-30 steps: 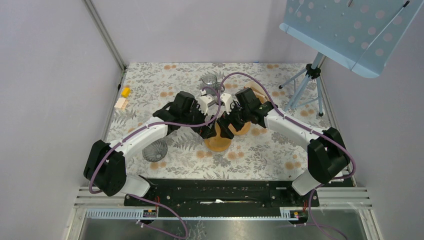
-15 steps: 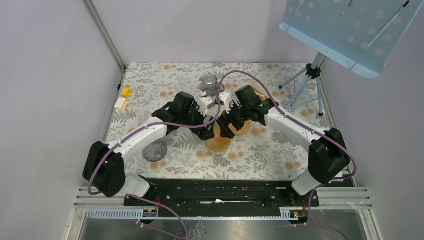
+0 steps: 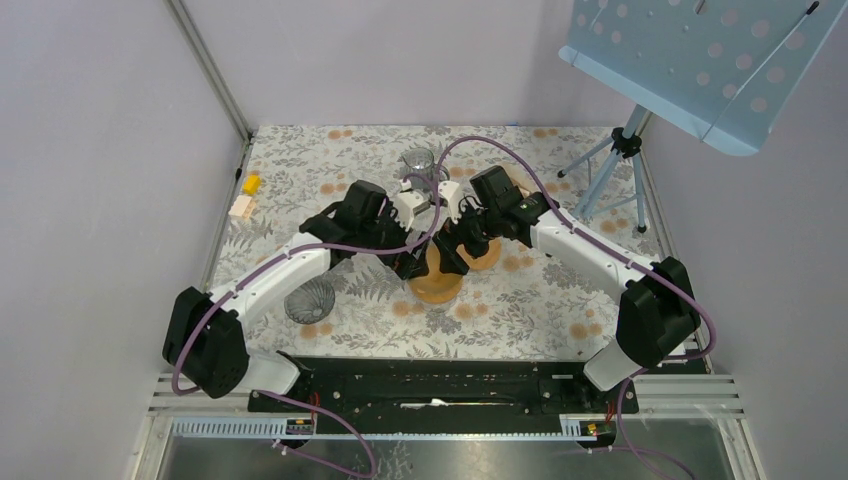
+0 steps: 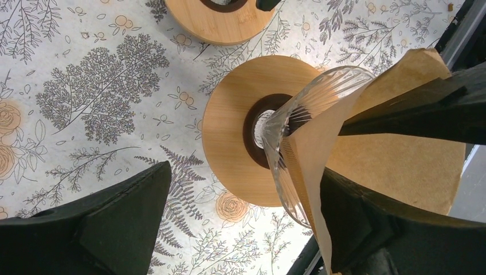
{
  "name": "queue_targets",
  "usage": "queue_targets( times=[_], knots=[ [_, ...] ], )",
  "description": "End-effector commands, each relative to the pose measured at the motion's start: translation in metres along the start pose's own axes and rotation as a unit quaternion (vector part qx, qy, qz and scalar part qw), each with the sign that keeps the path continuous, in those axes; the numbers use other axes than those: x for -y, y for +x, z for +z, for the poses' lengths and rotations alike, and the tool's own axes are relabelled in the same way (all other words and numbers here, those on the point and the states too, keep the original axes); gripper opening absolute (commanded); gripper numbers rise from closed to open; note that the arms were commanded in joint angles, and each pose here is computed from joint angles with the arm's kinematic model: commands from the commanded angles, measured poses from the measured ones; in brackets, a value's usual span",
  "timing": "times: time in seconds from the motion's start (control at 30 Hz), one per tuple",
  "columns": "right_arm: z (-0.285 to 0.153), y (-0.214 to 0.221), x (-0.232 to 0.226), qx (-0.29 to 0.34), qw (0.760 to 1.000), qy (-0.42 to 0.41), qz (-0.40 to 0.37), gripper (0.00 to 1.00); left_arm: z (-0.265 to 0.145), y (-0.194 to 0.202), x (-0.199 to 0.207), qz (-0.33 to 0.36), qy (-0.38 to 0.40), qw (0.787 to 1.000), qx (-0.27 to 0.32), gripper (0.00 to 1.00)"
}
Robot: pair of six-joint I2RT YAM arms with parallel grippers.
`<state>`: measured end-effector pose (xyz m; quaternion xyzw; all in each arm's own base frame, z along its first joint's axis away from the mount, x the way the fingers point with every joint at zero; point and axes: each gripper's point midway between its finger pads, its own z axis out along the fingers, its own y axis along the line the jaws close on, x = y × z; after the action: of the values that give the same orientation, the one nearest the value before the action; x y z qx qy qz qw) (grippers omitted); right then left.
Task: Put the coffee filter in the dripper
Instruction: Place the coffee filter in the coffee dripper.
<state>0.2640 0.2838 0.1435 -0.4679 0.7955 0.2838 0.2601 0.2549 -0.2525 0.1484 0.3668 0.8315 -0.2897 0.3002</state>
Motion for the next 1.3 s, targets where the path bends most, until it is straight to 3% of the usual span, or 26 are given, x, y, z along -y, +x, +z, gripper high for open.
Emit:
queue_targets(
  times=[0.0, 1.27],
  knots=[
    [-0.013, -0.023, -0.009, 0.029, 0.999, -0.011, -0.015, 0.98, -0.016, -0.033, 0.011, 0.021, 0.011, 0.999, 0.048, 0.99],
    [-0.058, -0.035, -0.01, 0.032, 0.997, 0.03, -0.068, 0.98, -0.059, -0.062, 0.03, 0.09, 0.016, 0.993, 0.079, 0.99]
  ],
)
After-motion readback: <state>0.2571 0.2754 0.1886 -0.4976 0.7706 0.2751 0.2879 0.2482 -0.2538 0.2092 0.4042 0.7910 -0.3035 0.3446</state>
